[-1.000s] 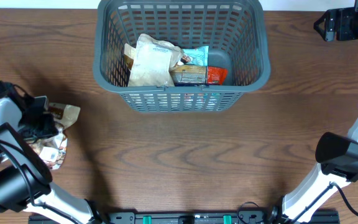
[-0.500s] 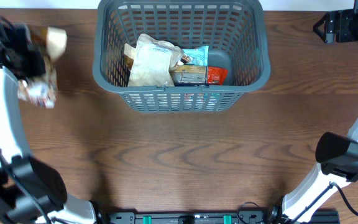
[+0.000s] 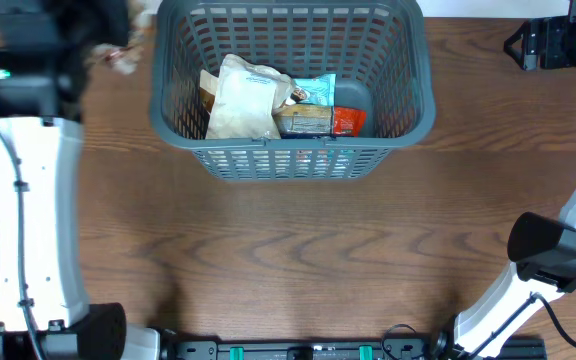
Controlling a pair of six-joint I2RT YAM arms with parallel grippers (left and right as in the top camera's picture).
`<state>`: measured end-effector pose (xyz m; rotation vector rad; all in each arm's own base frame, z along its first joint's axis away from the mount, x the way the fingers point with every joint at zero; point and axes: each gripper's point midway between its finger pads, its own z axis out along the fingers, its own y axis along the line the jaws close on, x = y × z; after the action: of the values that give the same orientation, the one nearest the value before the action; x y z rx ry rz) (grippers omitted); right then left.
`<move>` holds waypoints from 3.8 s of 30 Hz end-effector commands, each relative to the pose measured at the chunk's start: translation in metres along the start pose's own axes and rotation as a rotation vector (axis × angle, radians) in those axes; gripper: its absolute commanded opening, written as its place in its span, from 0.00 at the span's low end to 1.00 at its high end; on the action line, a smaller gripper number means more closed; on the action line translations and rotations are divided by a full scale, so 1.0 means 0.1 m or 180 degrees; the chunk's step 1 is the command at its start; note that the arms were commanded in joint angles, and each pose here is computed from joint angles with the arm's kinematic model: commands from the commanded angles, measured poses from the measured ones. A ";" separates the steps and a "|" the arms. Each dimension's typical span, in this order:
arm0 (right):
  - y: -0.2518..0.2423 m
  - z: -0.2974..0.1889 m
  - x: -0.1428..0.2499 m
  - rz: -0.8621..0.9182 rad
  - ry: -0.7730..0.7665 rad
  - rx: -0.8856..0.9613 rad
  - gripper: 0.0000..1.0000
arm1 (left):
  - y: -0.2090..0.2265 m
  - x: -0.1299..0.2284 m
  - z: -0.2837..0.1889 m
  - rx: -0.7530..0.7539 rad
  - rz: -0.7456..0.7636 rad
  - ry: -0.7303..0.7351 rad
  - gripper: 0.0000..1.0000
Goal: Pack container
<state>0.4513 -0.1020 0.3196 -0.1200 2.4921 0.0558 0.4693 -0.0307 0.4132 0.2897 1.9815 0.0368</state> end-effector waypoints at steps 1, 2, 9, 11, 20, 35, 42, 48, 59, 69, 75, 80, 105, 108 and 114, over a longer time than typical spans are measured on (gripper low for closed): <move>0.03 0.05 -0.01 -0.0006 0.0016 -0.0035 0.80 | -0.42 -0.29 0.06 0.0220 0.0288 -0.0299 0.06; 0.04 0.05 -0.01 -0.0007 0.0014 -0.0035 0.80 | -0.54 -0.37 0.10 0.0264 0.0322 -0.0395 0.06; 0.04 0.05 -0.01 -0.0007 0.0015 -0.0035 0.78 | -1.28 -0.43 0.48 0.0515 0.0665 -0.0528 0.06; 0.03 0.05 -0.01 -0.0006 0.0015 -0.0035 0.78 | -1.47 -0.28 0.60 0.0638 0.0765 -0.0387 0.06; 0.04 0.05 -0.01 -0.0008 0.0011 -0.0034 0.78 | -2.38 0.46 0.64 0.1970 0.1217 0.0161 0.06; 0.04 0.05 0.01 0.0000 0.0037 -0.0044 0.79 | -3.08 0.87 0.64 0.2700 0.1342 0.0377 0.05; 0.05 0.05 0.03 0.0007 0.0063 -0.0053 0.79 | -3.06 1.14 0.86 0.2699 0.1288 0.0629 0.06; 0.05 0.05 0.03 0.0006 0.0064 -0.0053 0.79 | -2.89 1.31 1.02 0.2624 0.1204 0.0824 0.05; 0.05 0.05 0.03 0.0005 0.0059 -0.0052 0.79 | -2.90 1.63 1.18 0.2661 0.1150 0.1125 0.06; 0.05 0.05 0.03 0.0006 0.0063 -0.0053 0.79 | -2.92 1.67 1.17 0.2681 0.1150 0.1172 0.80; 0.05 0.05 0.03 0.0004 0.0059 -0.0052 0.79 | -2.81 1.49 1.15 0.2472 0.1227 0.1047 0.84; 0.05 0.05 0.02 0.0002 0.0049 -0.0048 0.80 | -2.53 1.09 1.04 0.2007 0.1353 0.0821 0.85; -0.30 -0.03 -0.59 0.0166 -0.0711 0.0532 0.99 | 1.07 0.80 -0.03 -0.0977 -0.0379 0.1017 0.99; -0.35 -0.04 -0.62 0.0163 -0.0735 0.0639 0.99 | 1.27 0.91 -0.11 -0.1127 -0.0627 0.1062 0.98; -0.36 -0.02 -0.51 0.0211 -0.0596 0.0667 0.99 | 1.27 1.12 -0.19 -0.1152 -0.0863 0.1307 0.99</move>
<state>0.4938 -0.1312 0.3585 0.0137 2.2767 -0.1451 0.4352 0.1211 0.3448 -0.1876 2.3386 0.3211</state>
